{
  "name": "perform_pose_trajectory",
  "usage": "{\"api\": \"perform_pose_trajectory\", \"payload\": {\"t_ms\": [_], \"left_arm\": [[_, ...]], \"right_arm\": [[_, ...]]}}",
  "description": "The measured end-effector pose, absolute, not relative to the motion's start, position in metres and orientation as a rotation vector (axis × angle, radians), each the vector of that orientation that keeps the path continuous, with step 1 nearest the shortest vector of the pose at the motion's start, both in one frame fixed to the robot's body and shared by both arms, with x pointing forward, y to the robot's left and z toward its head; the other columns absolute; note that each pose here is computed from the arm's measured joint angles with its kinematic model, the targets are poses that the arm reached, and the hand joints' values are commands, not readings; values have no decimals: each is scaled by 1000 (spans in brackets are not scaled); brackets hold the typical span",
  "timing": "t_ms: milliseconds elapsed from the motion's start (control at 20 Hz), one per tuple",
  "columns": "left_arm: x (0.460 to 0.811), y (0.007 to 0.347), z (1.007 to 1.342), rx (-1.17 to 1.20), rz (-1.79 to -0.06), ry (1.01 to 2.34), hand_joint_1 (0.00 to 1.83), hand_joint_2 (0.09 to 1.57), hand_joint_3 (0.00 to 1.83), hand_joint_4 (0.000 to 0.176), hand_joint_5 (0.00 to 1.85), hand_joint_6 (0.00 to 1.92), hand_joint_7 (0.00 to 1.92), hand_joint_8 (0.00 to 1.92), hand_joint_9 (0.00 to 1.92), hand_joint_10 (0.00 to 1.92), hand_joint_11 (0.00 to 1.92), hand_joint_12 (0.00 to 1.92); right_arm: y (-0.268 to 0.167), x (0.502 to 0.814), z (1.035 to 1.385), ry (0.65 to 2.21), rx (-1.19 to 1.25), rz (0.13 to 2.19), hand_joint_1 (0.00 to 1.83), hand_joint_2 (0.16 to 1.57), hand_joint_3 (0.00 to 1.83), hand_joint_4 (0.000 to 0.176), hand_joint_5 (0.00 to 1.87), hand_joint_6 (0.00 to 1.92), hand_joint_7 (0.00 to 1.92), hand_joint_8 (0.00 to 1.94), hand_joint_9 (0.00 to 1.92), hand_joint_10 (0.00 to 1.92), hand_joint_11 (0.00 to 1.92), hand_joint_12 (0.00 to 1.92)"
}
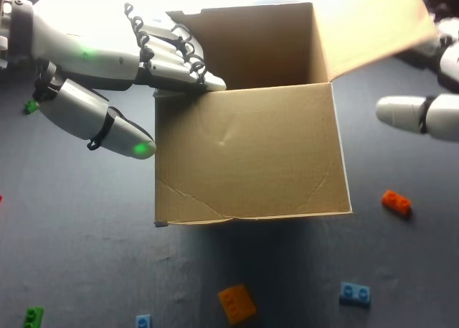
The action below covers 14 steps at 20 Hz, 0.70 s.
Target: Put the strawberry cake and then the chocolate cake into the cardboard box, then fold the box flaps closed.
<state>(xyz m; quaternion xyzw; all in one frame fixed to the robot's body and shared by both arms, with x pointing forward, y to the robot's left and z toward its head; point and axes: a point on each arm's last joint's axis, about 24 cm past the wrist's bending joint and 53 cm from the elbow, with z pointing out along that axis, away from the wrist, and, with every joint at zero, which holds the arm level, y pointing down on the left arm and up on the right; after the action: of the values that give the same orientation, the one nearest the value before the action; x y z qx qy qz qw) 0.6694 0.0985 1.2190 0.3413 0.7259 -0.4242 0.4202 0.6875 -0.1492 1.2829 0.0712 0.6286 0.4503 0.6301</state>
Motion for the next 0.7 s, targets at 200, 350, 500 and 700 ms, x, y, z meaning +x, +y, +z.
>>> {"api": "perform_pose_trajectory", "payload": {"t_ms": [200, 350, 500, 700], "left_arm": [[669, 98, 1217, 844, -1075, 1825, 0, 1285, 0, 0, 115, 0, 154, 1, 173, 2, 0, 618], [672, 100, 1222, 859, -1057, 1812, 0, 1282, 0, 0, 95, 1, 153, 0, 168, 2, 0, 622], [676, 106, 1229, 872, -1040, 1800, 0, 1279, 0, 0, 87, 1, 146, 1, 157, 2, 0, 582], [695, 127, 1246, 813, -1008, 1777, 0, 1280, 0, 0, 99, 4, 154, 4, 164, 3, 0, 624]], "right_arm": [[-135, 674, 1315, 1375, 152, 1100, 0, 1271, 3, 0, 61, 12, 64, 10, 4, 2, 0, 0], [-128, 671, 1321, 1369, 149, 1120, 0, 1266, 1, 0, 60, 11, 58, 7, 8, 3, 0, 0], [-109, 670, 1324, 1376, 139, 1161, 0, 1268, 2, 0, 29, 0, 31, 0, 2, 1, 0, 0], [-87, 669, 1327, 1395, 103, 1187, 0, 1266, 1, 0, 19, 3, 29, 5, 0, 0, 0, 0]]}}
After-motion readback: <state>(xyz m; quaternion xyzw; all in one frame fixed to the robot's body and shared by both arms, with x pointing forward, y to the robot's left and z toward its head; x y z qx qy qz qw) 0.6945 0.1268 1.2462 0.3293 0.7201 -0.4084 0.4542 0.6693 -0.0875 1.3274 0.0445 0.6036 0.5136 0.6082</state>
